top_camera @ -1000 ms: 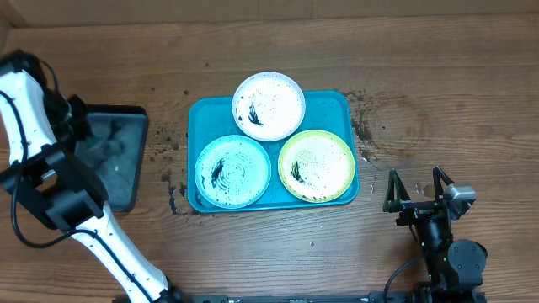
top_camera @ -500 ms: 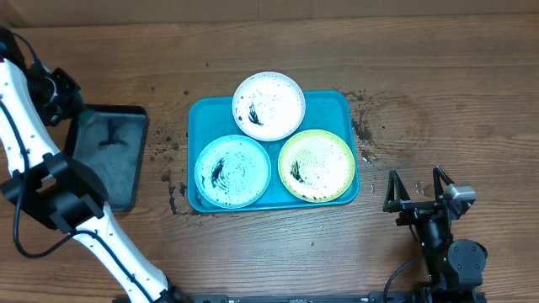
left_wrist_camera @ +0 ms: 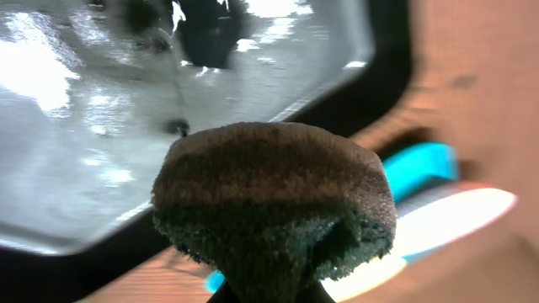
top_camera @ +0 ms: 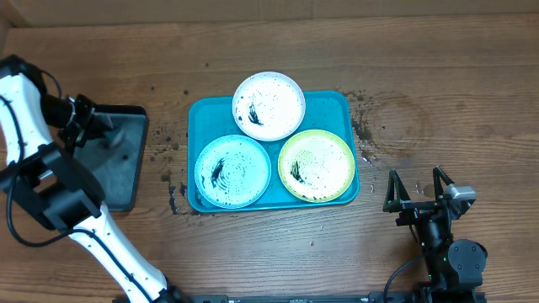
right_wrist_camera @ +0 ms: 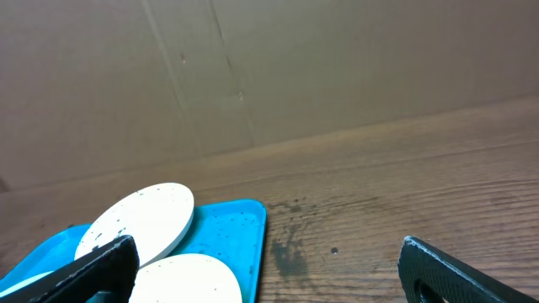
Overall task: Clean dirty plates on tray and stack at the side
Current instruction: 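Lift the sponge out of the black tray with the left gripper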
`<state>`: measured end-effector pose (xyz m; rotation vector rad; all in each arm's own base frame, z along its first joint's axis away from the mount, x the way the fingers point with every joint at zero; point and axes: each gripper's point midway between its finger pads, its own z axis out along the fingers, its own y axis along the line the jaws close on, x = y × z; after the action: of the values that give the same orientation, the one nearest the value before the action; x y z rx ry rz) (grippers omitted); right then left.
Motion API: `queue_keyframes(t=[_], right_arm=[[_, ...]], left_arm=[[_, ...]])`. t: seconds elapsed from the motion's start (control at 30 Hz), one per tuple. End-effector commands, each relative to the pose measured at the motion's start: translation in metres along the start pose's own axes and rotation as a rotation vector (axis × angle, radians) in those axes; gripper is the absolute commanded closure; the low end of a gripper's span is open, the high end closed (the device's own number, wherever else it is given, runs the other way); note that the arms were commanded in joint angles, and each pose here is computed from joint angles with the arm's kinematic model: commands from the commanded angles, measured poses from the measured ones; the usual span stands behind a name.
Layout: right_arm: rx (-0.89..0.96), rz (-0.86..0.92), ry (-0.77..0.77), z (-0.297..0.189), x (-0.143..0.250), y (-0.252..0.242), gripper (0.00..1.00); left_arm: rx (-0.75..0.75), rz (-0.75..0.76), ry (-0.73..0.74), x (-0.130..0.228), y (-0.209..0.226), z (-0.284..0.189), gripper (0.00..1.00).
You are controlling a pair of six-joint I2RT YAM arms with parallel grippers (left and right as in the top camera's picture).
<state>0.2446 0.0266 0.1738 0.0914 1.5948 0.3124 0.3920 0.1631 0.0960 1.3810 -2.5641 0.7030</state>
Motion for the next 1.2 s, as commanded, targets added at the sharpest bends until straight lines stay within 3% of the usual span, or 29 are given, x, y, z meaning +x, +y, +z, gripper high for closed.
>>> queue_keyframes(t=[0.0,0.2,0.4,0.93,1.03,1.17], right_arm=[[0.003,-0.004,-0.002,0.000,0.002,-0.001,0.00],[0.003,-0.004,-0.002,0.000,0.002,-0.001,0.00],[0.003,-0.004,-0.002,0.000,0.002,-0.001,0.00],[0.003,-0.004,-0.002,0.000,0.002,-0.001,0.00],[0.003,-0.004,-0.002,0.000,0.002,-0.001,0.00],[0.003,-0.004,-0.002,0.000,0.002,-0.001,0.00]], left_arm=[[0.269,-0.062,0.030,0.004,-0.034,-0.031,0.96],[0.481,-0.236,0.154,0.013,-0.048,-0.056,0.96],[0.622,-0.268,0.195,0.012,-0.053,-0.077,0.96],[0.644,-0.293,0.178,0.004,-0.041,-0.085,0.96],[0.598,-0.259,0.147,0.002,-0.034,-0.080,0.96],[0.249,-0.260,0.048,-0.007,0.016,-0.042,0.96]])
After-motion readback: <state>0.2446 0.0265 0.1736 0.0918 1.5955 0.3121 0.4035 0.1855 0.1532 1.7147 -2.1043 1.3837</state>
